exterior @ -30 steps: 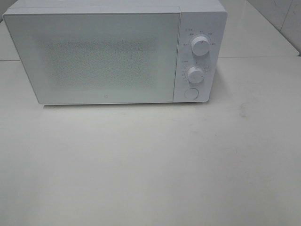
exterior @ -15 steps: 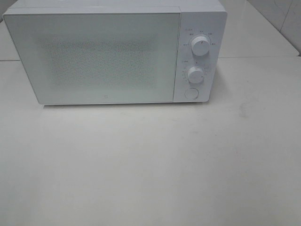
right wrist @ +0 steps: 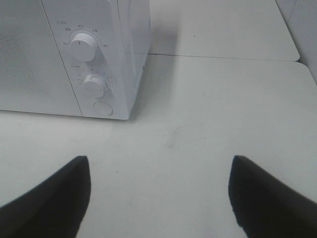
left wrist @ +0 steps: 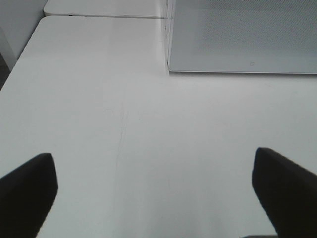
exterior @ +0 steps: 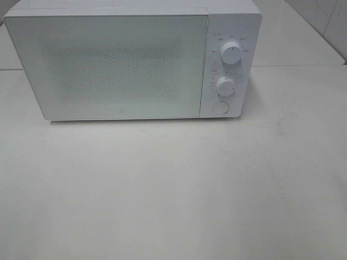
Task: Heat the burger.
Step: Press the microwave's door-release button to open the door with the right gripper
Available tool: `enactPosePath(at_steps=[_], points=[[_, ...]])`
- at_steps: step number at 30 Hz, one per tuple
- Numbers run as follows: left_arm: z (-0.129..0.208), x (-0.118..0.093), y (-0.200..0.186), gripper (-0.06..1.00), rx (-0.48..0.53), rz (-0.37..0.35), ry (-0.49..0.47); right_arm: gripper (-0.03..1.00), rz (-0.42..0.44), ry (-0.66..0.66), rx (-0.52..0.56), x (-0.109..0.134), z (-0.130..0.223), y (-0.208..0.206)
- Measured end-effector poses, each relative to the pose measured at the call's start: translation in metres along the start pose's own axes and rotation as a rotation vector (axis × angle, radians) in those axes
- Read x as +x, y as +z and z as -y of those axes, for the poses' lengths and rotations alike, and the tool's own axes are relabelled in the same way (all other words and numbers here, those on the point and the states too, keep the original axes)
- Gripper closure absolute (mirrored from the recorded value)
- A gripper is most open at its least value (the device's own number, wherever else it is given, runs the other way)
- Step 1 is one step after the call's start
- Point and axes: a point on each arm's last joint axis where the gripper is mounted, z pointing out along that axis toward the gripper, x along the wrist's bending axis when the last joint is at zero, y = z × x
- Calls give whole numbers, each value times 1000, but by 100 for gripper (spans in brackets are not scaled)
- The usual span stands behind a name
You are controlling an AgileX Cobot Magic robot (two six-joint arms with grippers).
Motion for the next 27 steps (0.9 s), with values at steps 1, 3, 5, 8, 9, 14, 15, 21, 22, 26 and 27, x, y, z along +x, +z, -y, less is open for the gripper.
enactPosePath(at_steps=[1, 3, 5, 8, 9, 14, 15, 21, 22, 26, 27], points=[[0, 0, 0, -5, 0, 0, 0, 21, -2, 1, 12, 1, -3, 10], [0, 0, 0, -5, 0, 0, 0, 21, -3, 1, 13, 1, -5, 15], [0, 0, 0, -5, 0, 0, 0, 21, -5, 1, 19, 2, -7, 25], [0, 0, 0, -5, 0, 0, 0, 21, -6, 0, 39, 3, -10, 43], [0, 0, 0, -5, 0, 0, 0, 21, -7, -1, 48, 4, -11, 53], [0, 0, 0, -5, 0, 0, 0, 21, -11, -1, 49, 5, -13, 75], [0, 0, 0, -5, 0, 0, 0, 21, -15, -2, 39, 6, -14, 85], [0, 0, 0, -5, 0, 0, 0, 21, -26, -2, 8, 6, -6, 110], [0, 0, 0, -5, 0, 0, 0, 21, -32, -2, -11, 7, -2, 119], [0, 0, 0, -5, 0, 0, 0, 21, -42, -1, -46, 7, 9, 135], [0, 0, 0, -5, 0, 0, 0, 21, -42, -1, -46, 7, 9, 135]])
